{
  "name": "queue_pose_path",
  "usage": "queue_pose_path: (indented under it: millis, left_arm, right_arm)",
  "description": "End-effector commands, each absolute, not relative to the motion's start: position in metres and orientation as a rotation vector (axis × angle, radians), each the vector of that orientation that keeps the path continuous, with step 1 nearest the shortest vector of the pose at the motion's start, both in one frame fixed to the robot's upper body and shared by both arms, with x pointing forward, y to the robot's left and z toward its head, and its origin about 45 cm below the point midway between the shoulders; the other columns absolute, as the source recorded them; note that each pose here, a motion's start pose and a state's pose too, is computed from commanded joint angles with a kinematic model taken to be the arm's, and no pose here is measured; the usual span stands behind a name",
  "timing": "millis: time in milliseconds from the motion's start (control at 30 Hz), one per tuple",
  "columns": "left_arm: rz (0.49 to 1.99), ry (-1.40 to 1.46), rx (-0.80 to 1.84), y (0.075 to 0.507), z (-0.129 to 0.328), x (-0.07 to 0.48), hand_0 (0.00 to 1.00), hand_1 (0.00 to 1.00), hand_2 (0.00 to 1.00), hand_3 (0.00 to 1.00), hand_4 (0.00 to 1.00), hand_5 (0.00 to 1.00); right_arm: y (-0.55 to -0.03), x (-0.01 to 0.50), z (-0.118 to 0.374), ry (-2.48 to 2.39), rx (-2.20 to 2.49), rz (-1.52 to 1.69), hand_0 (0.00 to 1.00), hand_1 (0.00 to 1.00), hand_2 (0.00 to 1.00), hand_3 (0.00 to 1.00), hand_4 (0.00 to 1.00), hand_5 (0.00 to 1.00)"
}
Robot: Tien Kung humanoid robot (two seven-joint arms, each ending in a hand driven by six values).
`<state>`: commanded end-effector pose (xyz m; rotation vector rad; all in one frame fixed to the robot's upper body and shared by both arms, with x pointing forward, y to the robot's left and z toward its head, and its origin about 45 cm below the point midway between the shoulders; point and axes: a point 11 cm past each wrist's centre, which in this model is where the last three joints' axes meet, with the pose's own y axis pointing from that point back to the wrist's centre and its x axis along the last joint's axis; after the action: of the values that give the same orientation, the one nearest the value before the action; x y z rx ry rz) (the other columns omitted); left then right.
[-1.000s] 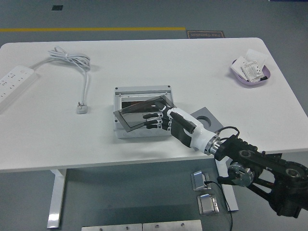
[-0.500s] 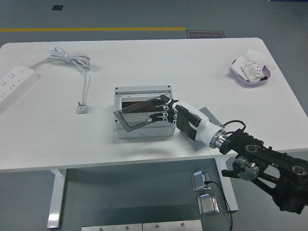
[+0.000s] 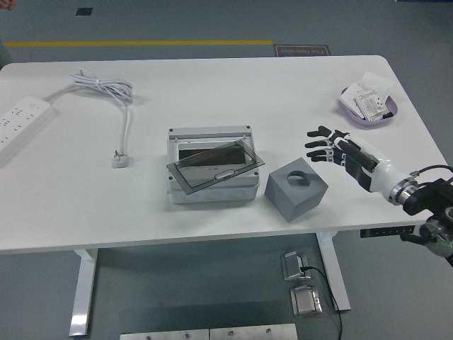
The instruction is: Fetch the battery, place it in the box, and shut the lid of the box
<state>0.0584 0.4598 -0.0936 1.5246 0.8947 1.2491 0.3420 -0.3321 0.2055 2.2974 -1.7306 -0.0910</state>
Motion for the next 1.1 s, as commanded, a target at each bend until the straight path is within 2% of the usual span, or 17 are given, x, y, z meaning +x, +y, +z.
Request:
queue_pose_path:
  millis: [400,1100]
  left_arm:
    - [1.255,0.895,1.522,0.460,-0.093,0.059,0.728,0.749,0.728,0.687,0.581,0.483]
    - [1.265,0.873,1.542,0.472,-0.087,0.066,0.730,0.749,0.728,0.690,0.574,0.481]
  right_arm:
    - [-0.394,0.353,0.232,-2.194,2.035,0.157,0.722,0.631,0.669,0.712,0.789,0.735]
    - [-0.383,0.347,0.216,-2.306,2.091,0.093,0.717,0.632,0.674,0.706,0.791,0.714]
